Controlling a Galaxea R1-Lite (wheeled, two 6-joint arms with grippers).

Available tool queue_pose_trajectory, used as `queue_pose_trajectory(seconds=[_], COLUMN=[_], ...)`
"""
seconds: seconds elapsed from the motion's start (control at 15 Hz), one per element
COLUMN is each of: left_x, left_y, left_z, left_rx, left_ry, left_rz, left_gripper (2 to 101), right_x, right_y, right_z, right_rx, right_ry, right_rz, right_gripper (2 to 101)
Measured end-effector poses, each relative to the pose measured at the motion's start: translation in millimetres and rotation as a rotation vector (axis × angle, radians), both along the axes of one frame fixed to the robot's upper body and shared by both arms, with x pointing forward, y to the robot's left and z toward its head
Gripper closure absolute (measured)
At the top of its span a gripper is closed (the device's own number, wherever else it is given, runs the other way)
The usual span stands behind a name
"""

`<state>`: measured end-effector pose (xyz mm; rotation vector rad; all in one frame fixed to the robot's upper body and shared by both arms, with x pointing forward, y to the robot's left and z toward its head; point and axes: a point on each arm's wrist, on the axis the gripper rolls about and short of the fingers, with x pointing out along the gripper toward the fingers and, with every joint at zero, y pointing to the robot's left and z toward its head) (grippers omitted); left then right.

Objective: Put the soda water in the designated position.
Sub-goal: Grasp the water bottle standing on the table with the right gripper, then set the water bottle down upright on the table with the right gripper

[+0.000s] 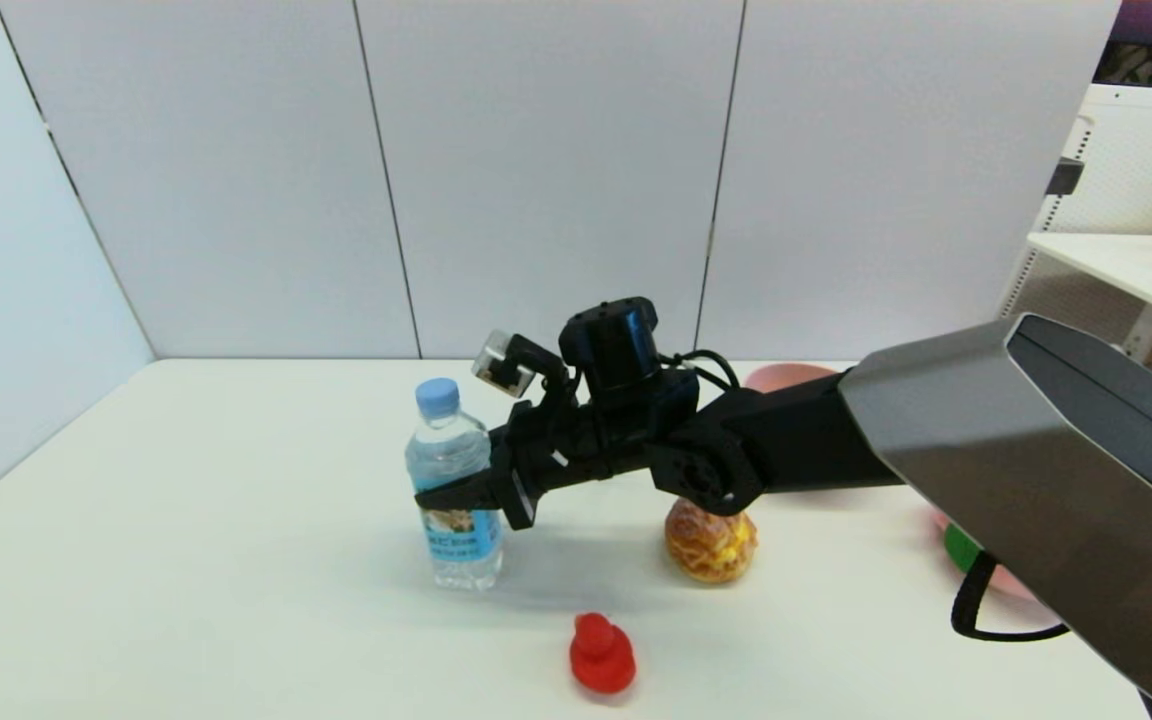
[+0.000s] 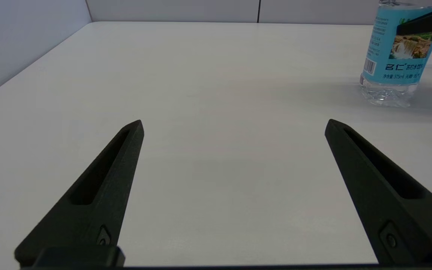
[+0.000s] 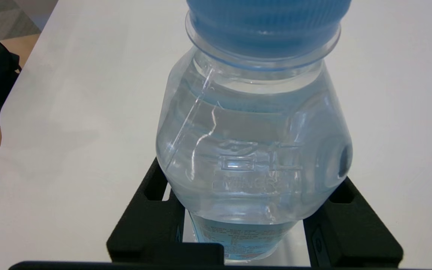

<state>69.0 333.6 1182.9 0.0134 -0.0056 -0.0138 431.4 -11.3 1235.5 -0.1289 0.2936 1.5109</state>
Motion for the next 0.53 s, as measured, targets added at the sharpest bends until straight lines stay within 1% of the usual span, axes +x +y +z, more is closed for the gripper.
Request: queue_pose_trajectory(seconds=[0.27,0.4,0.53], left_x=[0,0,0], left_y=[0,0,0], left_z=[0,0,0], left_rx=[0.001,0.001,0.001], left_ry=[0.000,0.000,0.000], left_rz=[0.001,0.000,0.000], left_gripper=[5.4,5.4,5.4], right_x=[3,6,10], right_y=[-8,-20,-39], right_z=[6,22,45], right_rx=[-0.001,0.020,0.041], right_ry=[0.016,0.027,0.026], right_rz=[-0.020,-0.052,-0.090], right_gripper=[54.7,54.7,54.7])
